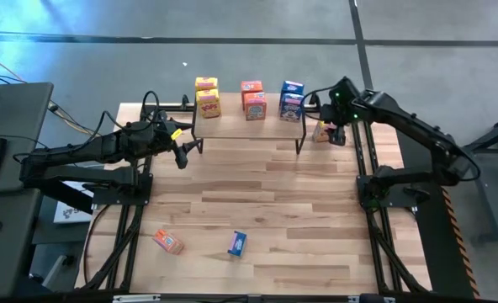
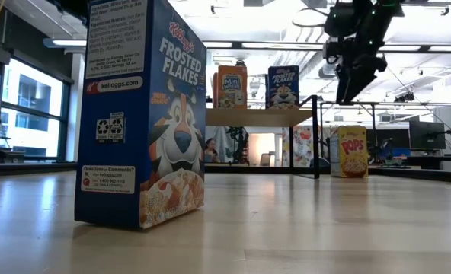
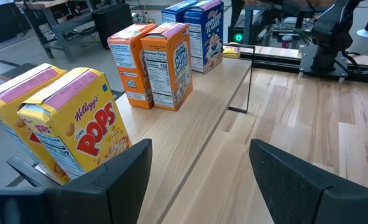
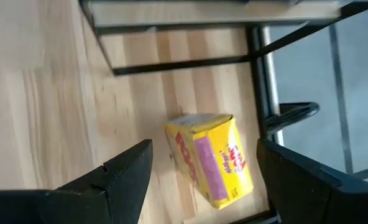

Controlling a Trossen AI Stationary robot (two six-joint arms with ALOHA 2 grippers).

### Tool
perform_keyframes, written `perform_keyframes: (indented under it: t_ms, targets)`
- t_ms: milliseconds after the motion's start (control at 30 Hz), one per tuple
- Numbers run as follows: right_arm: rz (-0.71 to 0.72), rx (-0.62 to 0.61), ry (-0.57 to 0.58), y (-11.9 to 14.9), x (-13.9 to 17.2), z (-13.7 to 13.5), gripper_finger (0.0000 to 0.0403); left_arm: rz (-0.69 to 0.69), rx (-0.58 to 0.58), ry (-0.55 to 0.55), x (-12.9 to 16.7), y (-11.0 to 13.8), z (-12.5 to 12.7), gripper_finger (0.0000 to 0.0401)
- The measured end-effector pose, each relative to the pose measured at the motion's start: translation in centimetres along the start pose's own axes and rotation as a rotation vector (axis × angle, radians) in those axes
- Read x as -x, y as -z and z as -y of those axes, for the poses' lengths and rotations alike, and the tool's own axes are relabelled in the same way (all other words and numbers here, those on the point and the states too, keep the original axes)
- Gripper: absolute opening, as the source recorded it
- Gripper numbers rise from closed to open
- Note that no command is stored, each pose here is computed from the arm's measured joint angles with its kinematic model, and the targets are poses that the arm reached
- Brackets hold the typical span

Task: Stack cereal on shelf
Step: Put the yellow cereal box aligned with the other yellow cereal box on the shelf

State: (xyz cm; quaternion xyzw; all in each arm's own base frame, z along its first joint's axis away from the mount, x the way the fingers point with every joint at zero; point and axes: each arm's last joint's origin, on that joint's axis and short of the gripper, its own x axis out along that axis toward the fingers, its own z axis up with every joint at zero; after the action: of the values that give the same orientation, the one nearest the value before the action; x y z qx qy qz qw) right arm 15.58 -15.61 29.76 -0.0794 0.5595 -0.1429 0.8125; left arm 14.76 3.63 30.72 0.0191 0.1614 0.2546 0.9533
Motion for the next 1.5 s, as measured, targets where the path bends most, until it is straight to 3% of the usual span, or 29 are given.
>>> perform_keyframes:
  t_ms: [167,367,1500]
  targets:
    - [-0.053,0.004,-0.037,0.5,-0.4,0.1,0.028,0.0,0.0,0.0,0.0,0.0,0.0,0.0262]
    - [-0.08,-0.079,-0.061,1.3,-1.0,1.0,0.028,0.0,0.0,0.0,0.0,0.0,0.0,0.0262]
    - [-0.23,-0.028,-0.092,2.2,-4.9,3.2,0.0303,0.0,0.0,0.0,0.0,0.0,0.0,0.0262]
